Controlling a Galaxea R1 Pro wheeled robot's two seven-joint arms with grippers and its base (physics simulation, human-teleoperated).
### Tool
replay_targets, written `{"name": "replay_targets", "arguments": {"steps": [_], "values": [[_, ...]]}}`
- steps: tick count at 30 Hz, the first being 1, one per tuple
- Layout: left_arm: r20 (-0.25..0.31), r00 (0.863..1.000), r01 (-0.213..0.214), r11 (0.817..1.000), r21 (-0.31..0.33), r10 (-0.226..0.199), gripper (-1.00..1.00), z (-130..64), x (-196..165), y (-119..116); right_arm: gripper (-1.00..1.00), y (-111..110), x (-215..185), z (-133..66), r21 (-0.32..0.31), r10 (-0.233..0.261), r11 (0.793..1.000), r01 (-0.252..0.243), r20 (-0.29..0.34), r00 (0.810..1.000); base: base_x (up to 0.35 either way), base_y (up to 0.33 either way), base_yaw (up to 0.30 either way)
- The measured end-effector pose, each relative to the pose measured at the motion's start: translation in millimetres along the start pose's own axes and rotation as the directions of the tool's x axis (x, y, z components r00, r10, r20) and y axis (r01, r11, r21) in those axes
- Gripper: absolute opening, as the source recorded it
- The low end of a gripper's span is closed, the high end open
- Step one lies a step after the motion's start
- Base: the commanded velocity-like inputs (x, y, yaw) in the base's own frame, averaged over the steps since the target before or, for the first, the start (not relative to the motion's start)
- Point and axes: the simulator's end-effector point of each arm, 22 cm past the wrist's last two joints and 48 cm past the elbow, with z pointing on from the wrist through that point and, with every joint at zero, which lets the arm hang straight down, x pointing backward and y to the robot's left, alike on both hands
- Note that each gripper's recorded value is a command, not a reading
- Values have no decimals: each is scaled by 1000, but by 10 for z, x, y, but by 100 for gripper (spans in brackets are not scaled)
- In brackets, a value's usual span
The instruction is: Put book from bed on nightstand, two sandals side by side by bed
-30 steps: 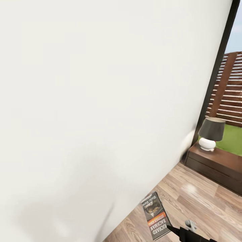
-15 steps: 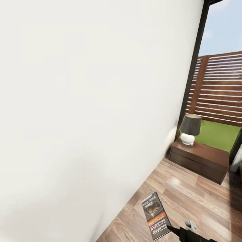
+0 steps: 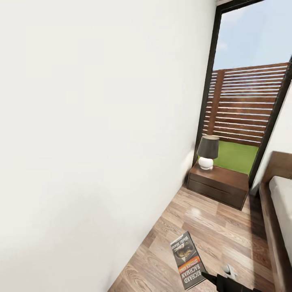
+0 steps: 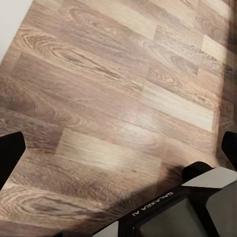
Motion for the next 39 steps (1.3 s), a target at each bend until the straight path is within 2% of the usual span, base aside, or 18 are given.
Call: {"name": "replay_targets", "arguments": {"steps": [9, 21, 39], "values": [[0, 1000, 0, 1000, 0, 0, 100, -2, -2, 2, -100, -3, 0, -1, 2, 0, 1000, 0, 0, 1000, 45, 0, -284], [1, 1000, 1, 1000, -1, -1, 100, -5, -4, 3, -100, -2, -2, -4, 2, 0, 1000, 0, 1, 1000, 300, 0, -278], [1, 1000, 1, 1000, -1, -1, 100, -4, -3, 4, -100, 0, -5, -1, 1, 0, 1000, 0, 2, 1000, 302, 0, -23]]}}
